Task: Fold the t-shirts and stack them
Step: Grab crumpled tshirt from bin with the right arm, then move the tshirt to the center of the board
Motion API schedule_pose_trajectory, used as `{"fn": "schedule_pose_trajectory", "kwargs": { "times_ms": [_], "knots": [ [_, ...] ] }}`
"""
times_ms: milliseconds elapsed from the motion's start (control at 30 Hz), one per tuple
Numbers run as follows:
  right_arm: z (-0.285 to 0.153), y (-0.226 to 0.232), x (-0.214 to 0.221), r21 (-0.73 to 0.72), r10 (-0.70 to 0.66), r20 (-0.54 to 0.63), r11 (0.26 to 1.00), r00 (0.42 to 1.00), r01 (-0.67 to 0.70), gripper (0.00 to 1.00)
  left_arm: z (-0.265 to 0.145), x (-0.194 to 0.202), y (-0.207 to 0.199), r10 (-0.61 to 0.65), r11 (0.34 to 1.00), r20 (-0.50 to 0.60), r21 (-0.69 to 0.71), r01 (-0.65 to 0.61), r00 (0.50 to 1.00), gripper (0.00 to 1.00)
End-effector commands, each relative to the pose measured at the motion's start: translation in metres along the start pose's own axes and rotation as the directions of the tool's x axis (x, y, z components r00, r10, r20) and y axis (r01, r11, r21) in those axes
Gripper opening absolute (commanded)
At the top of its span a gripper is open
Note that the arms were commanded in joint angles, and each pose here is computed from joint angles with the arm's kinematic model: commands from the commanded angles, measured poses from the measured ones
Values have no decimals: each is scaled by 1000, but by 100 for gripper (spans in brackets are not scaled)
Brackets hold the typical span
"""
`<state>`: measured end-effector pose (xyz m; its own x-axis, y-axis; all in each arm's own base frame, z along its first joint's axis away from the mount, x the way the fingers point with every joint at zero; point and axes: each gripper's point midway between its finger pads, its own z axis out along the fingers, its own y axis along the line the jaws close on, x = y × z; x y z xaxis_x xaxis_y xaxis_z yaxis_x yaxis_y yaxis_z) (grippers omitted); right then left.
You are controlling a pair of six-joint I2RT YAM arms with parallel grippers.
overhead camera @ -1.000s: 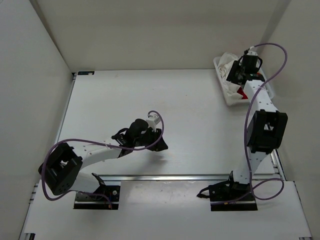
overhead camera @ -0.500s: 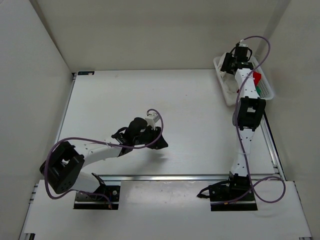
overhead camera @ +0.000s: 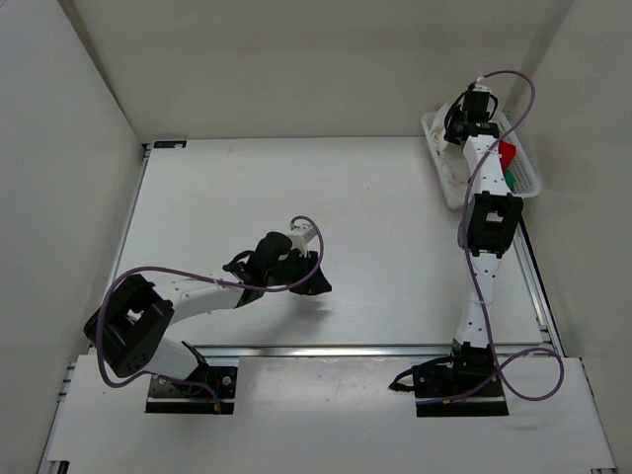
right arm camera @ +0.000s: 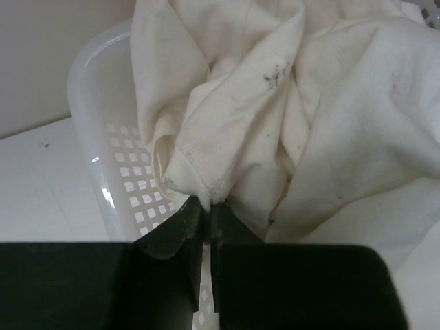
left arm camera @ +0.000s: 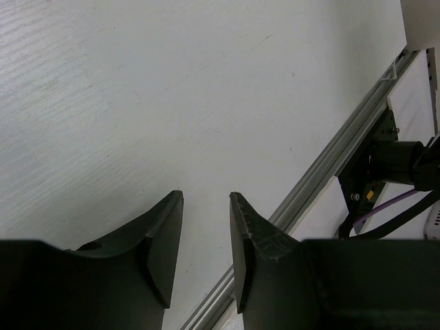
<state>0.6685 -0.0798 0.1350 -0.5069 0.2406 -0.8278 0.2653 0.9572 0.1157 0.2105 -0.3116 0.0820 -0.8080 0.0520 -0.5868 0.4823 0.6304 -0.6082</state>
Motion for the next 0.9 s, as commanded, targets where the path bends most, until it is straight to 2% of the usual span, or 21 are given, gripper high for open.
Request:
{"fn": "schedule_pose_trajectory", "kwargs": {
  "times_ms": [0, 133, 200, 233, 300, 400, 433, 467, 533, 567, 600, 633, 700, 733, 800, 867],
  "knots": [
    [-33, 6, -64, -47, 46, 137, 998, 989, -40, 0, -5, -9, -5, 5, 1000, 33, 26, -6, 999, 45],
    [-93, 27, -116, -139, 41, 223, 990, 974, -10, 0, -8, -20, -8, -2, 999, 56, 33, 1, 998, 44],
    [-154, 47, -159, -188, 39, 320, 982, 947, 23, 0, -11, -25, -15, -9, 999, 64, 52, 5, 998, 45],
    [-172, 60, -167, -215, 28, 343, 975, 939, 49, 0, -13, -30, -14, -20, 998, 70, 62, 16, 997, 45],
    [-242, 76, -199, -263, 35, 430, 961, 902, 88, 0, -18, -40, -12, -34, 997, 86, 68, 28, 996, 45],
    [-333, 109, -224, -401, 75, 523, 901, 849, 167, 0, -31, -60, -7, -61, 997, 147, 65, 52, 987, 45],
    [-384, 125, -236, -486, 128, 567, 850, 813, 205, 1, -38, -69, -4, -81, 995, 177, 63, 70, 981, 46],
    [-393, 138, -228, -545, 156, 541, 813, 827, 203, 0, -40, -71, -1, -102, 993, 178, 71, 90, 979, 45],
    [-480, 153, -242, -651, 248, 609, 699, 754, 296, 0, -55, -89, 8, -135, 990, 233, 67, 123, 963, 46],
    [-495, 162, -236, -704, 272, 586, 638, 763, 313, 0, -59, -91, 12, -162, 986, 242, 66, 150, 957, 46],
    [-531, 172, -235, -728, 292, 607, 576, 739, 371, 0, -68, -99, 17, -167, 986, 277, 62, 156, 946, 46],
    [-552, 180, -234, -765, 328, 586, 526, 741, 372, 0, -77, -104, 25, -182, 983, 308, 50, 175, 934, 47],
    [-600, 189, -234, -811, 371, 575, 372, 729, 450, 0, -92, -115, 36, -209, 977, 361, 34, 211, 909, 47],
    [-613, 191, -231, -842, 389, 537, 295, 749, 451, 0, -100, -114, 46, -227, 971, 380, 18, 238, 897, 47],
    [-626, 195, -227, -874, 405, 485, 203, 775, 441, 0, -116, -122, 56, -242, 964, 437, 11, 264, 866, 47],
    [-616, 199, -217, -888, 366, 458, 160, 810, 430, 0, -139, -127, 79, -261, 949, 511, -18, 314, 819, 49]
  ]
}}
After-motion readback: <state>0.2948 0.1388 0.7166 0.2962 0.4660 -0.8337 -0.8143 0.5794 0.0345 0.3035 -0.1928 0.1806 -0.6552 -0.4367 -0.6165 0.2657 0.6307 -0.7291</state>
